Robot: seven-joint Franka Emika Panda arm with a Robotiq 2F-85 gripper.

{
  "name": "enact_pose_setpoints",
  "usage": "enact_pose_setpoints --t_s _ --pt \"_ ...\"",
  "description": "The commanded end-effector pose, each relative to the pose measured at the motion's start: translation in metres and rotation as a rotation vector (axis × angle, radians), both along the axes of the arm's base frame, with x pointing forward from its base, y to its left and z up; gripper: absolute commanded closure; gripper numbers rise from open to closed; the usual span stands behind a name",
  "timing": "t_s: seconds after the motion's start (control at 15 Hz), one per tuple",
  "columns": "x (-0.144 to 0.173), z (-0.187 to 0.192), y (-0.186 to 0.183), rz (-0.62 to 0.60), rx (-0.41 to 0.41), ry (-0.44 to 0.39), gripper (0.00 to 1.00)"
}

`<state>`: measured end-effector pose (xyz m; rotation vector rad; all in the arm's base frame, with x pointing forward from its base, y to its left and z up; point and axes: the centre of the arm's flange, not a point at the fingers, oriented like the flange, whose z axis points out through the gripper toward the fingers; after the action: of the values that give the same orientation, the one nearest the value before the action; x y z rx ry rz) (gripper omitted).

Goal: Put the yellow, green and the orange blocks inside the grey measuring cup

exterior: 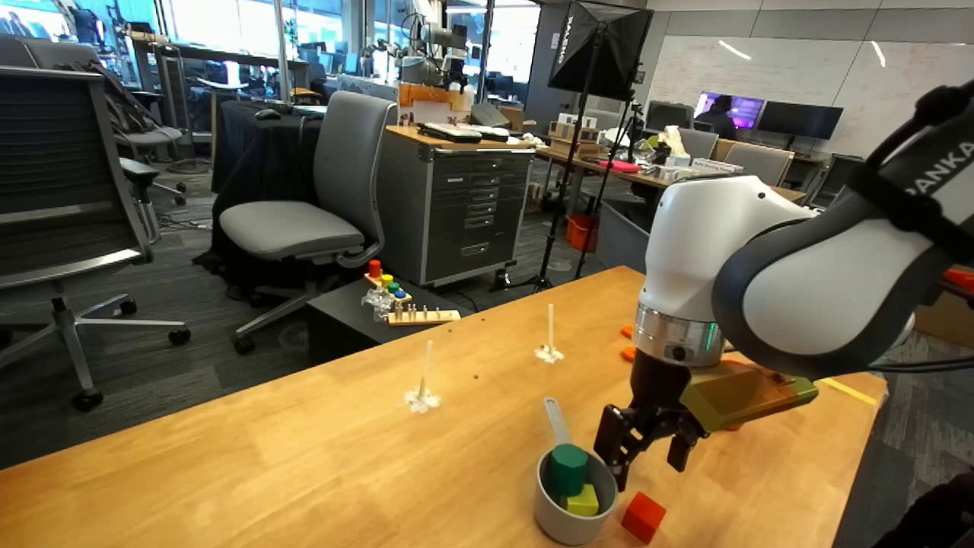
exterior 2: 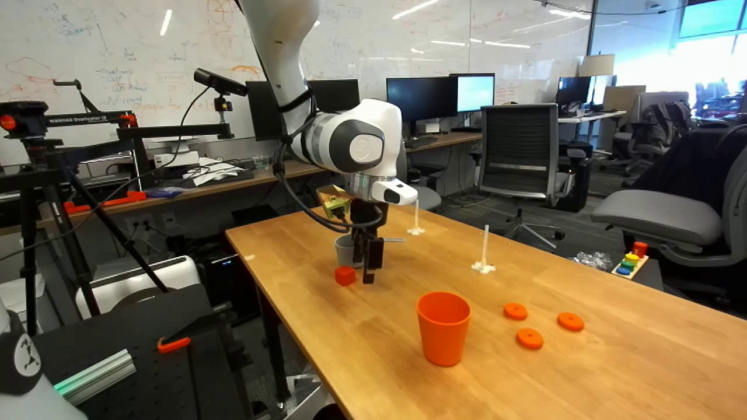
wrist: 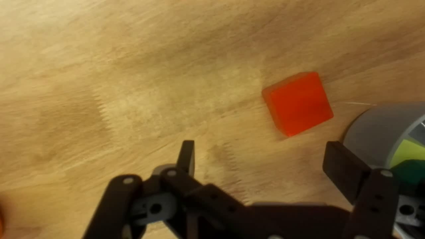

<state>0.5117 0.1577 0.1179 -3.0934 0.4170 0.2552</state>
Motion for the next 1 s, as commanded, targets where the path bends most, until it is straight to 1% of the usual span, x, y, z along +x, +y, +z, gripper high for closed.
enact_pose_setpoints --t_s 0.0,0.47,0.73,0.93 --pt "-0.001 -0.001 0.014 0.017 0.031 -0.015 0.0" --pt "-0.003 -0.005 0.029 0.031 0.044 -0.022 0.0" --pt "-0.006 -0.009 0.038 0.04 0.049 -0.009 0.0" --pt "-0.011 -0.009 0.038 0.021 0.049 0.003 0.0"
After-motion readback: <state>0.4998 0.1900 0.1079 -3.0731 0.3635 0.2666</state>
